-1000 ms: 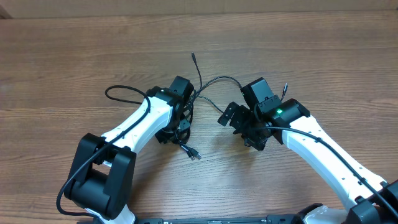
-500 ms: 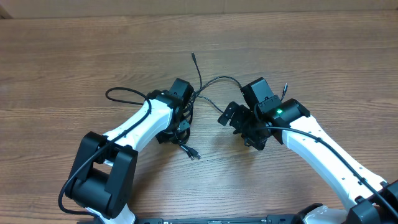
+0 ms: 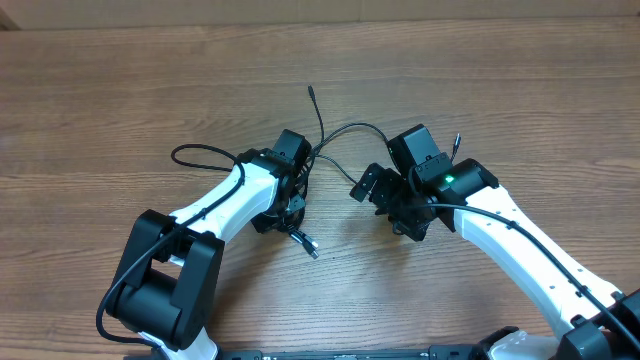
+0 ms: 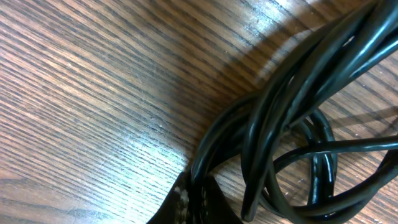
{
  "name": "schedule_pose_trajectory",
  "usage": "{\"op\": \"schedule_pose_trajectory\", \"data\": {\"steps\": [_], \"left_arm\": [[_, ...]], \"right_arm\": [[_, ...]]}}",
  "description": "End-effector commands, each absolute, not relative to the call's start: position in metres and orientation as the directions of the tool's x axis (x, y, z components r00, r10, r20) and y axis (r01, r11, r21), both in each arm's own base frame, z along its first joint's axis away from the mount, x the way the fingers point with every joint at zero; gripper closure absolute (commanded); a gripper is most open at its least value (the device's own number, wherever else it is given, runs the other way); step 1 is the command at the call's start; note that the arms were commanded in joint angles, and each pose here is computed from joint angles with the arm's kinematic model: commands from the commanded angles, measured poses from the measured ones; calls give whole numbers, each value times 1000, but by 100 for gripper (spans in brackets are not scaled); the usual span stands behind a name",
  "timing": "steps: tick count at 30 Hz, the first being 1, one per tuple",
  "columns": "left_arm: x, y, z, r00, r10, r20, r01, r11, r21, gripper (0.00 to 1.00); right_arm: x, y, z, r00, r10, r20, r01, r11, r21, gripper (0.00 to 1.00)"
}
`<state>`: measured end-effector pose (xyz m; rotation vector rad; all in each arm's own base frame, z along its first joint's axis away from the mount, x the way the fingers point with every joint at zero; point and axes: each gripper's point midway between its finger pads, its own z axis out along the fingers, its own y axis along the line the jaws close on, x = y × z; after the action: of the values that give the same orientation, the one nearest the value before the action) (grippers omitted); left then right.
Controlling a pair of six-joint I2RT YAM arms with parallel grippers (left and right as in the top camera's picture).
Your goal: Untangle cables
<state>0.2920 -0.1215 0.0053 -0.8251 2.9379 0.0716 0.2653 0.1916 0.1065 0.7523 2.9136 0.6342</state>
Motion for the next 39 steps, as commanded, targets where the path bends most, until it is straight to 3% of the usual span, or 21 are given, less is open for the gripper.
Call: {"op": "schedule_pose_trajectory", "data": {"steps": [1,7,11,14,21,31,39], "left_arm": [[291,-118,-1,-852,-511,-110,-518,855,42,95],[289,-118,-3,-853,-510,-109,-517,855,43,71],[287,-117,-5,-854,-510,-107,-516,855,48,70],[287,-116,-5,-854,-510,-106,-517,855,50,72],[290,-118,-5,-852,-511,-113,-517,855,38,96],[293,-121,-4,-850,-514,-114,-519,854,21,96],[318,-152,46,-842,-520,-141,-496,851,-175,96]], "right_arm": [[271,192,111,-878,478,18,441,796,415,0],[271,192,111,-878,477,19,442,796,414,0],[271,192,111,-878,477,19,442,796,415,0],[271,192,111,-878,477,19,442,796,414,0],[271,192,110,-878,477,21,442,796,412,0],[271,192,110,-900,437,0,398,819,413,0],[269,195,112,-949,311,-44,264,866,425,0]]}}
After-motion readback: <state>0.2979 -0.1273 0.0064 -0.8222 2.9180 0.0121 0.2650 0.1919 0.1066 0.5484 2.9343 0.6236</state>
